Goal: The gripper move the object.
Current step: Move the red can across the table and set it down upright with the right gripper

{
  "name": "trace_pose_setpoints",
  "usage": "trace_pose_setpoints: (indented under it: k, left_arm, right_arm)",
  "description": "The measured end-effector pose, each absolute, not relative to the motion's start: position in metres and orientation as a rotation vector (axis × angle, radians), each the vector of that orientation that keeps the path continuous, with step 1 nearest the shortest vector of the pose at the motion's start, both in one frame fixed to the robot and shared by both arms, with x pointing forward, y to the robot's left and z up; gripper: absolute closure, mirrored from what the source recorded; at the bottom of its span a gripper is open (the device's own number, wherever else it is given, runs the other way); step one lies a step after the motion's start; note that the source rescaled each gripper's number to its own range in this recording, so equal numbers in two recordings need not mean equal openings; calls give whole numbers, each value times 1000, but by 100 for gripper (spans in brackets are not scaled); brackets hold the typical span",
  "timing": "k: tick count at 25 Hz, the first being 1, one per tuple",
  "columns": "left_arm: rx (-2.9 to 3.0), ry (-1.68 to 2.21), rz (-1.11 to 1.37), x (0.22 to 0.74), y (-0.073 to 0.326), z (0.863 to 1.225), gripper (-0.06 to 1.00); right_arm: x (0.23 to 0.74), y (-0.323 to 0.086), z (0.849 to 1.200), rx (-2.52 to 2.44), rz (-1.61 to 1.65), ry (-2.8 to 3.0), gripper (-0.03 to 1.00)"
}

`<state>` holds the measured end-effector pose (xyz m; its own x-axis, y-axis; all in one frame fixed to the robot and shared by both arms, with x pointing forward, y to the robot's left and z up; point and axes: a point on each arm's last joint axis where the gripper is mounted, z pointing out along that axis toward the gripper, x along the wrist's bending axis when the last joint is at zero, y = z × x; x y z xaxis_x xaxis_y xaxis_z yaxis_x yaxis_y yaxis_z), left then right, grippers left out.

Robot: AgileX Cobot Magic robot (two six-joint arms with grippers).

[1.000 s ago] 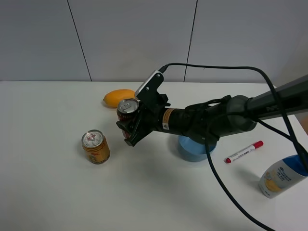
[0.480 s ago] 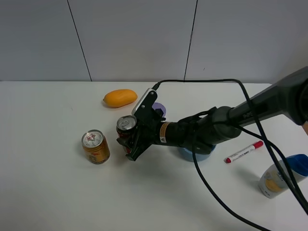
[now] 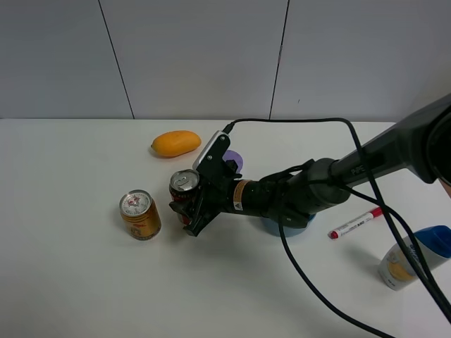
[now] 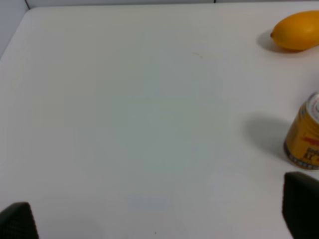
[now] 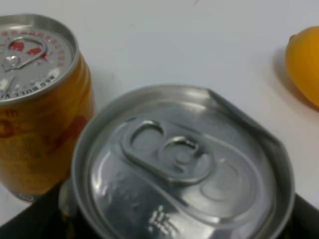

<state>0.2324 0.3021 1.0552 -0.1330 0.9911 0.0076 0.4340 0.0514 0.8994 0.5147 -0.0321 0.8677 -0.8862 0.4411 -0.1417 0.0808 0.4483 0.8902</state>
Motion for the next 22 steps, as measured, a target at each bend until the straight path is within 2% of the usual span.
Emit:
trace_pose_setpoints:
  k: [5, 6, 7, 8, 10, 11, 12, 15, 22]
  left_arm:
    - [1452, 1652, 1041, 232, 302, 1055, -6]
    - [1452, 1652, 1041, 232, 302, 1055, -6]
    - [1452, 1652, 1041, 232, 302, 1055, -6]
    - [1452, 1652, 1041, 232, 302, 1055, -6]
    - [1452, 1652, 1041, 232, 302, 1055, -6]
    - [1452, 1652, 1041, 232, 302, 1055, -6]
    - [1452, 1652, 1041, 232, 302, 1055, -6]
    - [1452, 1652, 1041, 232, 302, 1055, -6]
    - [1451, 1652, 1041, 232, 302, 1055, -6]
  right_arm:
    - [515, -32, 868, 437, 1414, 2348, 97]
    - [515, -32, 869, 437, 1413, 2348, 93]
    - [515, -32, 870, 435, 1421, 2341, 80]
    - [515, -31, 874, 429, 1435, 2327, 58]
    - [515, -31, 880, 419, 1462, 2302, 22]
    - [515, -30, 882, 414, 1468, 2297, 12]
    - [515, -30, 882, 406, 1469, 2298, 7]
    - [514, -30, 882, 384, 1471, 2308, -1]
    - [513, -29, 884, 478, 1518, 2325, -2]
